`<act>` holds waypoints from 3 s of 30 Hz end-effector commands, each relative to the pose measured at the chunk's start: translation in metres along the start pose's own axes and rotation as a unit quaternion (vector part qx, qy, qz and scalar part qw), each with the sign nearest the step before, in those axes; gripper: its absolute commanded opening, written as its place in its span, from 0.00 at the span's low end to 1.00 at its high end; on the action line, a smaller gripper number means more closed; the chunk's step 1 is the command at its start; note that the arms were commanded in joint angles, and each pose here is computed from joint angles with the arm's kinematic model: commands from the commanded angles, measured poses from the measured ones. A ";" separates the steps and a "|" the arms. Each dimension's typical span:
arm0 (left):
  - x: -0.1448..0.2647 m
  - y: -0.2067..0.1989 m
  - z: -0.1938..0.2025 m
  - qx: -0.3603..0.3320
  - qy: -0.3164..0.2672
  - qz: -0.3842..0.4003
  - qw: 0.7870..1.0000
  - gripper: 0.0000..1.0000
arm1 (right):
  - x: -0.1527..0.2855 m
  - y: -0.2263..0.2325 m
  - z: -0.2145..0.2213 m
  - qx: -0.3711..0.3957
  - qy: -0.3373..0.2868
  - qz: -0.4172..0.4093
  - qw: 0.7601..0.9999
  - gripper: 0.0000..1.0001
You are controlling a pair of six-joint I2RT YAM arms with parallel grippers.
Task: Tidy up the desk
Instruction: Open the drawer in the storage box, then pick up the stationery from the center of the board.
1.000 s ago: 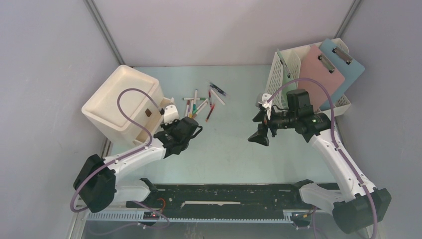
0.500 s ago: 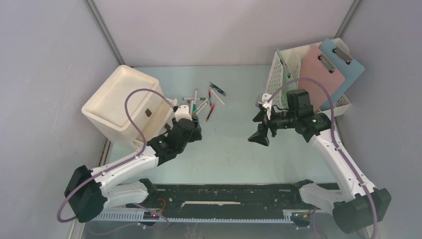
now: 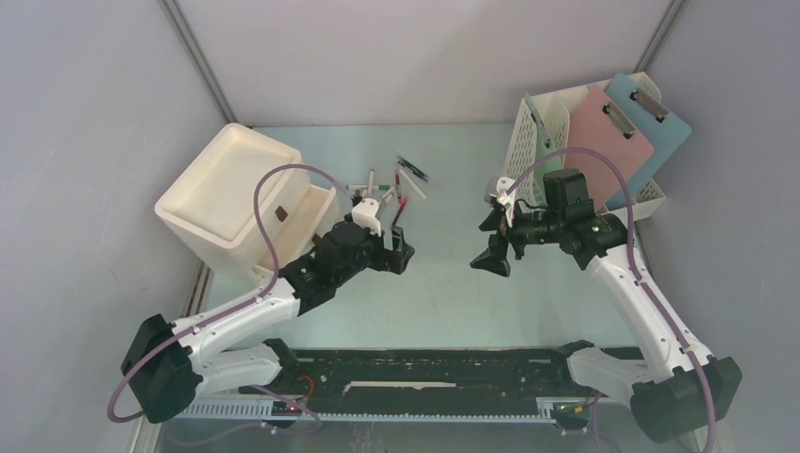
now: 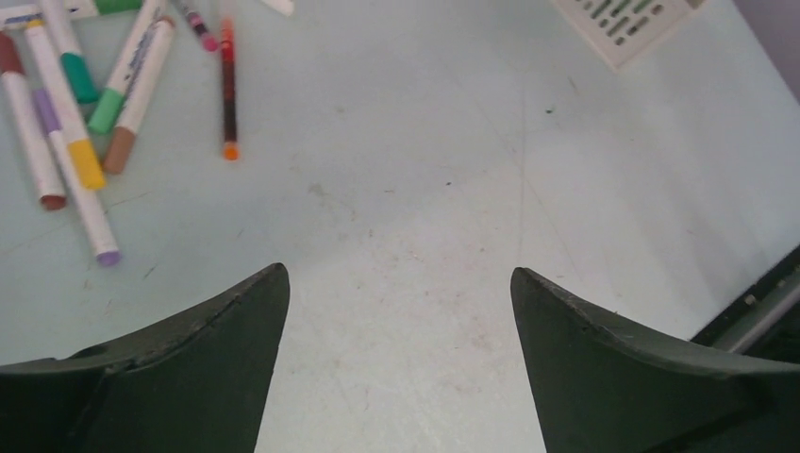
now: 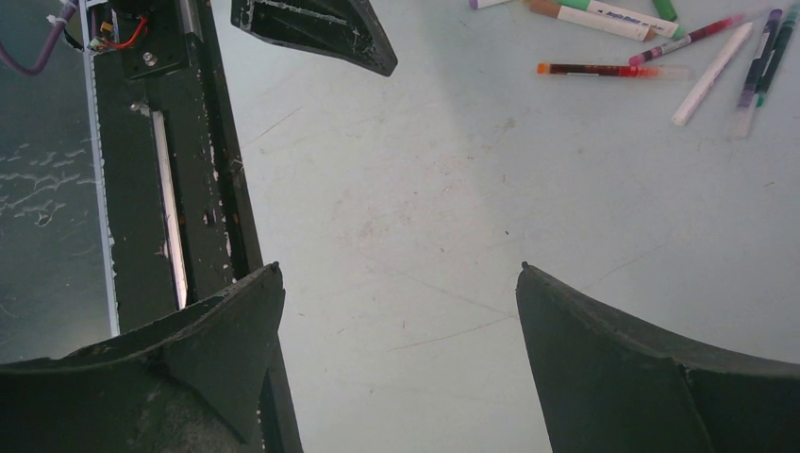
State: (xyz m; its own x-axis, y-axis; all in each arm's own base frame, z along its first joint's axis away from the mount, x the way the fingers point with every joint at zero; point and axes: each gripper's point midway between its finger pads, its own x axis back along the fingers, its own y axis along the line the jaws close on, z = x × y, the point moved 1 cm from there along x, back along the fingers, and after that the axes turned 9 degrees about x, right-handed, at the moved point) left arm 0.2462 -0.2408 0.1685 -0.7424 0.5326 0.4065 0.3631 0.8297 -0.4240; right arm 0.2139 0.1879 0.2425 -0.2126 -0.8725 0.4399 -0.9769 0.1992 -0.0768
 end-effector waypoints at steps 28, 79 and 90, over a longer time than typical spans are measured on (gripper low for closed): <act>-0.098 0.016 -0.044 -0.006 0.040 0.018 0.999 0.96 | 0.006 -0.002 -0.004 0.025 -0.005 0.014 1.000 1.00; -0.179 0.099 0.002 -0.083 0.199 -0.197 0.957 0.51 | -0.006 -0.007 0.013 0.031 0.039 0.013 0.999 1.00; -0.183 0.109 0.018 -0.072 0.225 -0.206 0.950 0.35 | -0.006 -0.007 0.013 0.032 0.039 0.013 0.999 1.00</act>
State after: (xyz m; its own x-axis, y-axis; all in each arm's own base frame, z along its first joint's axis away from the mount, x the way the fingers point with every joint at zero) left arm 0.4055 -0.2508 0.0291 -0.5299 0.1528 0.8342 0.1946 0.9793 -0.0558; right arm 0.2242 0.1843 0.2286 -0.2488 -0.8264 0.5052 -0.9686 0.2120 -0.1302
